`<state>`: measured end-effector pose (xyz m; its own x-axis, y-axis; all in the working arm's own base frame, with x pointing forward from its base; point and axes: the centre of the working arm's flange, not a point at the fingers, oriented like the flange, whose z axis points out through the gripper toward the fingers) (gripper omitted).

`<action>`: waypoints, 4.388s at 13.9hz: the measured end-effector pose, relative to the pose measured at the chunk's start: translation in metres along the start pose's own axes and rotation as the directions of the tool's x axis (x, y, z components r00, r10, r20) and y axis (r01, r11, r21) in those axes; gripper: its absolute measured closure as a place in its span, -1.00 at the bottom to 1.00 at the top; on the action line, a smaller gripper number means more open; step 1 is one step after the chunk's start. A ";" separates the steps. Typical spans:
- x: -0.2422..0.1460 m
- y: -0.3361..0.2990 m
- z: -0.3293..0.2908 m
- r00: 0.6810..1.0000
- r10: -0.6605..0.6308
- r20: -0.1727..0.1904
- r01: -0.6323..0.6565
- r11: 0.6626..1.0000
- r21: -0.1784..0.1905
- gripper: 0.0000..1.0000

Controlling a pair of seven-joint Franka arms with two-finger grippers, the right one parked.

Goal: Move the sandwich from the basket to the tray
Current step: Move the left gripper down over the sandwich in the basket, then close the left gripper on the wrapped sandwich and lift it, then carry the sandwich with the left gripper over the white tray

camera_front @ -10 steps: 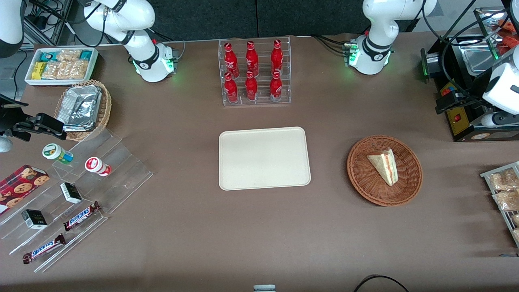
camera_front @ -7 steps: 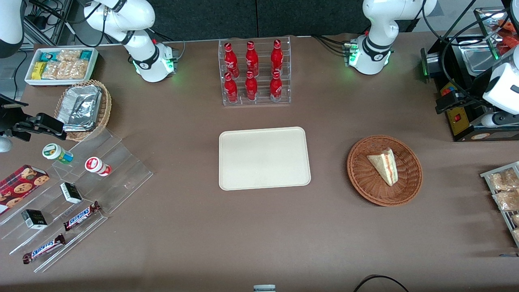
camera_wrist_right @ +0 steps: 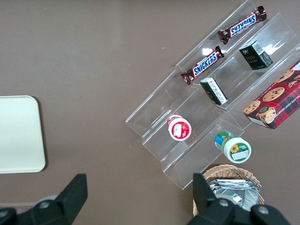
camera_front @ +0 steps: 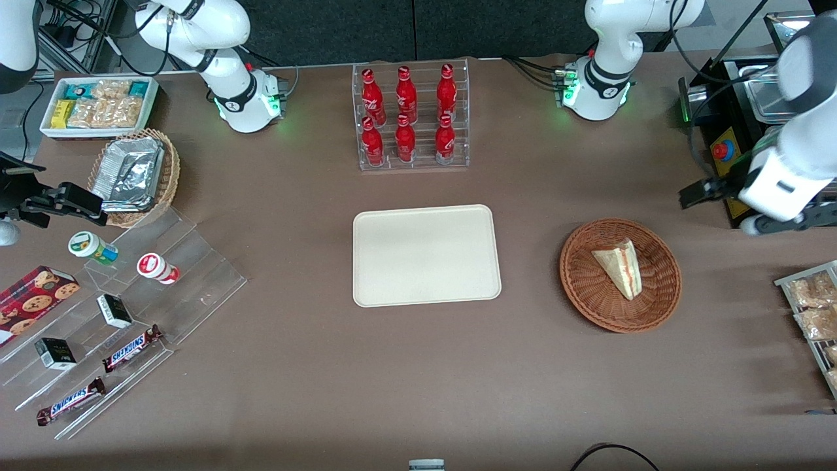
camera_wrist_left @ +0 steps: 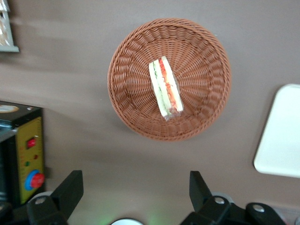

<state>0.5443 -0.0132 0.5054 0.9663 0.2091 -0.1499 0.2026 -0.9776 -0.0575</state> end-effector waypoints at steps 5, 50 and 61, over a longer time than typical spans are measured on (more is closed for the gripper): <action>0.013 0.031 0.083 0.955 -0.295 -0.020 0.295 0.956 -0.009 -1.00; -0.076 0.243 0.153 0.982 0.122 -0.142 -0.126 0.992 -0.017 0.68; -0.084 0.421 0.210 0.986 0.138 -0.089 -0.137 0.990 0.017 0.68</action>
<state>0.5155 -0.4374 0.2869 0.9953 0.0689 -0.0683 0.0653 -0.9965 -0.0528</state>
